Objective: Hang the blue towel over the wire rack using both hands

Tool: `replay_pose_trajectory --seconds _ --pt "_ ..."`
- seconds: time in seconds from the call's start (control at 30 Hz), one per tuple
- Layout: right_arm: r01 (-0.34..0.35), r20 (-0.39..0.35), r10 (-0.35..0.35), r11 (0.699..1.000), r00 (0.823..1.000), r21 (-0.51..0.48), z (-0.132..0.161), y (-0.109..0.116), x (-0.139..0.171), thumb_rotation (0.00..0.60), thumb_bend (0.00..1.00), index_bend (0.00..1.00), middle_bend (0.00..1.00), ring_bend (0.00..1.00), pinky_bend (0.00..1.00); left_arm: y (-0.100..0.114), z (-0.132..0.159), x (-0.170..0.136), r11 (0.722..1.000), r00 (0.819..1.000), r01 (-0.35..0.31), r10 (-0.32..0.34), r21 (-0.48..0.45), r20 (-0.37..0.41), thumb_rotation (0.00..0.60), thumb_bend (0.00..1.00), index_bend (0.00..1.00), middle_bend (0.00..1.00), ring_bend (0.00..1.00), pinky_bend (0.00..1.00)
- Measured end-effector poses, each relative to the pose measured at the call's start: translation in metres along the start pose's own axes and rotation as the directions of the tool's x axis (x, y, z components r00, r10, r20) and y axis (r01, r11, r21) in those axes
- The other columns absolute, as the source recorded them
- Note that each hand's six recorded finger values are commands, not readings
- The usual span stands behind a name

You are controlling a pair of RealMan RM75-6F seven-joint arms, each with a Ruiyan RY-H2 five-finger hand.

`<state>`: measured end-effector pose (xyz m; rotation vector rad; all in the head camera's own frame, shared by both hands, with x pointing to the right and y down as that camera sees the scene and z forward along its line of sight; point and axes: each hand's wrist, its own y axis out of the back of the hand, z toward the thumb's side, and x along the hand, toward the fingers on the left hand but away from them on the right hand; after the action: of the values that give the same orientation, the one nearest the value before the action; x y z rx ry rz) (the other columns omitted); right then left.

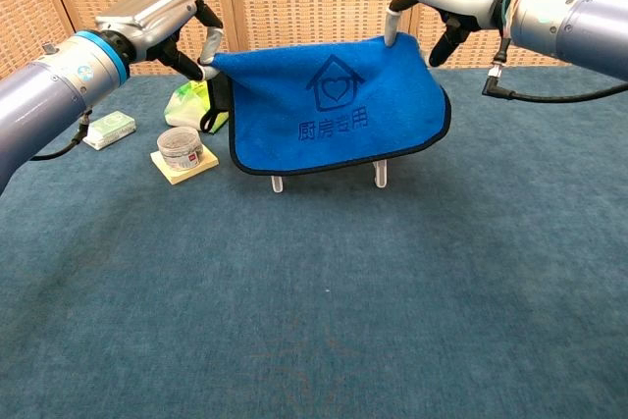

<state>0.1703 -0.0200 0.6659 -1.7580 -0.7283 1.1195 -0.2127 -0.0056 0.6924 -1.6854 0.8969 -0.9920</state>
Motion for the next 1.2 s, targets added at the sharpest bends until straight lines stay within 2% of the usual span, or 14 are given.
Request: replay_pose_trajectory --seconds 0.13,0.17,0.27,0.57,0.77,1.2 --pt "0.006 0.003 -0.006 1.000 1.000 0.002 -0.001 0.001 0.001 0.600 0.25 0.00 0.00 0.00 0.00 0.000 -0.001 0.000 1.000 1.000 -0.001 0.001 0.004 -0.003 0.600 0.40 0.24 0.00 0.00 0.05" --pt "0.007 0.003 -0.007 1.000 1.000 0.004 -0.001 0.001 0.001 0.600 0.25 0.00 0.00 0.00 0.00 -0.001 -0.001 -0.001 1.000 1.000 0.001 -0.001 0.007 -0.003 0.600 0.40 0.15 0.00 0.00 0.05" --pt "0.009 0.004 -0.009 1.000 1.000 0.011 -0.002 0.002 0.001 0.600 0.25 0.00 0.00 0.00 0.00 -0.001 -0.002 -0.001 1.000 1.000 0.004 -0.004 0.013 -0.002 0.600 0.40 0.01 0.00 0.00 0.05" --pt "0.000 0.024 0.000 1.000 1.000 0.024 -0.008 0.003 0.006 0.600 0.18 0.00 0.00 0.00 0.00 -0.006 -0.006 -0.003 0.997 0.998 0.065 -0.064 0.036 -0.011 0.600 0.31 0.00 0.00 0.00 0.05" --pt "-0.002 0.035 0.001 1.000 0.999 0.030 -0.012 0.003 0.010 0.600 0.18 0.00 0.00 0.00 0.00 -0.004 -0.011 -0.006 0.996 0.997 0.071 -0.070 0.057 -0.009 0.600 0.07 0.00 0.00 0.00 0.06" --pt "0.034 0.036 -0.034 0.999 0.999 0.005 -0.017 0.016 0.030 0.600 0.18 0.00 0.00 0.00 0.00 0.017 -0.026 -0.020 0.998 0.999 0.051 -0.051 0.026 -0.004 0.600 0.05 0.00 0.00 0.00 0.05"
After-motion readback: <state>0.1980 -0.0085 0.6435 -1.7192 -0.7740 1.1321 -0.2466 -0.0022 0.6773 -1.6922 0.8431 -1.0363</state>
